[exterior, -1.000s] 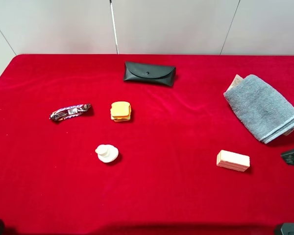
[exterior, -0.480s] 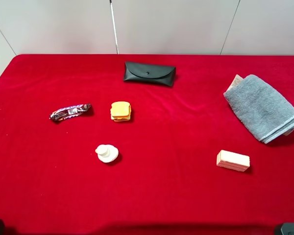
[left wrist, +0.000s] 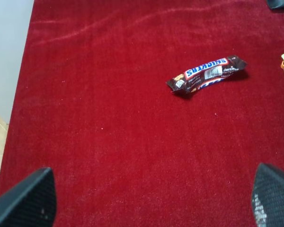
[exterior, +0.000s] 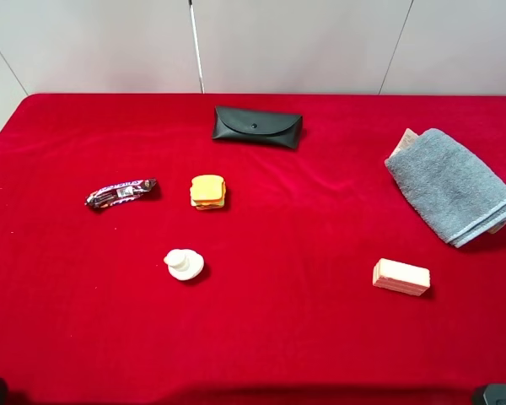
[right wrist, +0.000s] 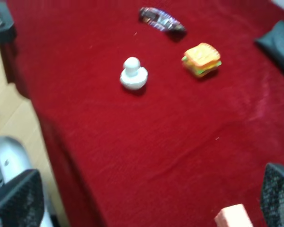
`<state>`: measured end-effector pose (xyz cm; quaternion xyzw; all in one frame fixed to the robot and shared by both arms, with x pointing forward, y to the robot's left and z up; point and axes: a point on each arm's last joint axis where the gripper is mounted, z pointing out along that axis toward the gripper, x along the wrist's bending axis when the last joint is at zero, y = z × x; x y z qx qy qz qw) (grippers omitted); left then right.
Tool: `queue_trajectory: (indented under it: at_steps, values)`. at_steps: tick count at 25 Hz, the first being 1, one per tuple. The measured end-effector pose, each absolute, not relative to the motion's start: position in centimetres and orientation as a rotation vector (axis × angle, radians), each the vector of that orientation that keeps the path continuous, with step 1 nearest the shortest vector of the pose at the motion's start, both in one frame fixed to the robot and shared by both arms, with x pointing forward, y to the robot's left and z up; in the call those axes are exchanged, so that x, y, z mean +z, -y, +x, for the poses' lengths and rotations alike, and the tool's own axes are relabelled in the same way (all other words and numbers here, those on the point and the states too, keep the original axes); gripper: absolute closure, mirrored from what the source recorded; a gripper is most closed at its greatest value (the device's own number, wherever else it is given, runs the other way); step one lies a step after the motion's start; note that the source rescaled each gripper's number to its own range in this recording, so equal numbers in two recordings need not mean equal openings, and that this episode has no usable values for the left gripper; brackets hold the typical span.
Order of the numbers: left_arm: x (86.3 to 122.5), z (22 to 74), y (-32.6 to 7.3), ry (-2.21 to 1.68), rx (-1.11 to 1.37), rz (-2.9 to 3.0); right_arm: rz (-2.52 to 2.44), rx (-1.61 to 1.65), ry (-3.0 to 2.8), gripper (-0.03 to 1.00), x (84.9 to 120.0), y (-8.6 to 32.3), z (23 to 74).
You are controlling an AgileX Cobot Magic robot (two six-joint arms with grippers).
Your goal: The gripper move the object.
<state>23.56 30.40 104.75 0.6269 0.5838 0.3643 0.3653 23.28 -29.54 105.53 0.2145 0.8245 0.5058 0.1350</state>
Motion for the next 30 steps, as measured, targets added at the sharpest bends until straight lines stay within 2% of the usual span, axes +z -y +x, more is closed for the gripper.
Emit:
queue_trajectory:
  at_steps: [10,30]
  values:
    - [104.75,23.56,-30.4,-1.501,0.937,1.612,0.874,1.39,-2.179,-0.03,105.5,29.76,23.04]
    - [104.75,23.56,-30.4,-1.501,0.937,1.612,1.442,1.032,-1.618,-0.03,105.52,29.28,23.39]
